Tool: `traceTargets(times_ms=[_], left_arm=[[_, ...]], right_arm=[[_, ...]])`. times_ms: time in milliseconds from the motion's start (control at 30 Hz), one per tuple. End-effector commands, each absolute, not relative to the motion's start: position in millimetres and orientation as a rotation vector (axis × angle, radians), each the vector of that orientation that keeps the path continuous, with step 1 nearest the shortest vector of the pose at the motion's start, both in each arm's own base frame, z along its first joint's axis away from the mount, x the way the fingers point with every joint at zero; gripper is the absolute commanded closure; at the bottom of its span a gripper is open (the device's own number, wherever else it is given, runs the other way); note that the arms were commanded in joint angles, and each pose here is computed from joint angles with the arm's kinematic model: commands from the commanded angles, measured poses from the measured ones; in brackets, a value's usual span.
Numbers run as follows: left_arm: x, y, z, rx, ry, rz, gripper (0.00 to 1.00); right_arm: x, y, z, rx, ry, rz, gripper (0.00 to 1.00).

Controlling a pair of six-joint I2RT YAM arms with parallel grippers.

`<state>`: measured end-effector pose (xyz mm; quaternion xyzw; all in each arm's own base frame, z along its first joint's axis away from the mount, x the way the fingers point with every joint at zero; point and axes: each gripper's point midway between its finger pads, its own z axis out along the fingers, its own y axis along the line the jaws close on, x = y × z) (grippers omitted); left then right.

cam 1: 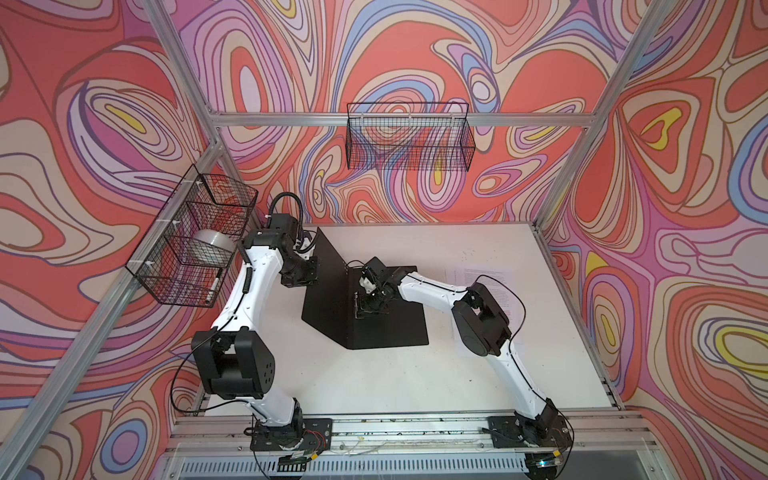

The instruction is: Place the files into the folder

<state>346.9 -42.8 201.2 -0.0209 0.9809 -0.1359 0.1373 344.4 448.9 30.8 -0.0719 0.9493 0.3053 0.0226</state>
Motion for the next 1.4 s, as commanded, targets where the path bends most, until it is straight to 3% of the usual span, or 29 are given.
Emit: traceTargets(times_ms=[0,600,933,1367], left_arm=[[345,-33,217,-0.045,2.81,-0.341,1.0],[345,-36,216,-0.054,2.81,-0.371,1.0],[345,-34,209,-0.034,2.807,-0.351,1.0],[344,-23,191,-0.021,2.803,-0.259,1.0]], right_arm=[[343,408,-4,-0.152,3.045,0.681,1.0],[363,435,62,-0.222,2.895,0.844,1.0],[377,446,93,-0.214,2.818,0.925,0.85],[404,422,148,-0.153,2.673,0.888,0.74]])
